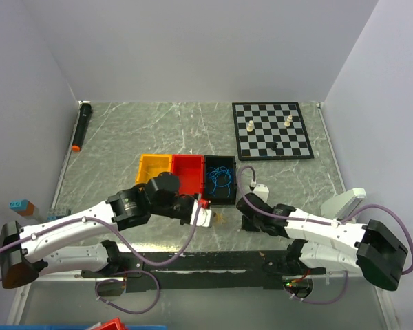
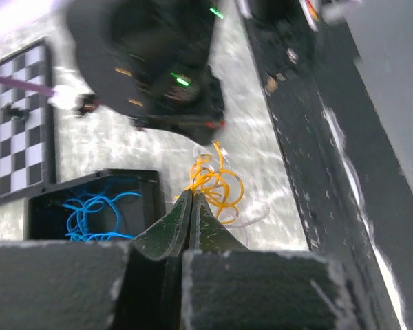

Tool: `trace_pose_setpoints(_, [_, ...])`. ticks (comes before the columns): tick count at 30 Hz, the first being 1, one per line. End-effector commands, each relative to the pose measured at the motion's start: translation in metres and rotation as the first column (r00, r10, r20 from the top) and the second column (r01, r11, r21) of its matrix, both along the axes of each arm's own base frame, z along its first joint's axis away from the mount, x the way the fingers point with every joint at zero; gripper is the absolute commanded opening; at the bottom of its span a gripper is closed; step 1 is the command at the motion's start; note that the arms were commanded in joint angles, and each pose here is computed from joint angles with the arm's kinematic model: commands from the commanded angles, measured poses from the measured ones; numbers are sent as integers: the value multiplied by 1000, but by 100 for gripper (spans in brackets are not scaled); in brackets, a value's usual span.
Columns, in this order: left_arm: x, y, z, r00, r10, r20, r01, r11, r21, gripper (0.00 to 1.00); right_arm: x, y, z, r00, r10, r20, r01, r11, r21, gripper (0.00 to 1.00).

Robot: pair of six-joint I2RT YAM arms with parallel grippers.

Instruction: Untangle the cables

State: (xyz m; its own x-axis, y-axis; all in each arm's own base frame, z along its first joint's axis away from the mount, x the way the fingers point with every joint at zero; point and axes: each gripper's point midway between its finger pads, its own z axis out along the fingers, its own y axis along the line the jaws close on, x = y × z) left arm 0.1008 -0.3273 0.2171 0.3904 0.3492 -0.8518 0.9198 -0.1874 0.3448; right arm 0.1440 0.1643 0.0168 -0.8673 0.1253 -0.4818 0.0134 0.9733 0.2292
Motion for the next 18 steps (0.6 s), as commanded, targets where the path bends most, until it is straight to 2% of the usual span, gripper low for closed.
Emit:
trace_pose_setpoints(1, [20, -12, 92, 990, 138, -25, -140, 958, -252, 1, 11, -1, 3, 999, -41, 35, 41, 999, -11, 0])
trace_pose_setpoints(6, [48, -9, 180, 960, 278, 16, -239, 853, -463, 1, 3, -4, -13, 999, -54, -2, 54, 998, -21, 0])
trace_pose_setpoints(8, [56, -2, 221, 943, 330, 41, -252, 790, -559, 1, 1, -5, -16, 998, -58, -7, 58, 998, -29, 0])
trace_pose_setpoints(13, [61, 21, 296, 906, 419, 55, -268, 671, -691, 1, -4, -6, -20, 998, -67, -15, 67, 997, -30, 0])
trace_pose_setpoints(18, [75, 54, 352, 819, 570, 64, -296, 515, -804, 1, -6, -5, -20, 998, -64, -18, 63, 997, -39, 0])
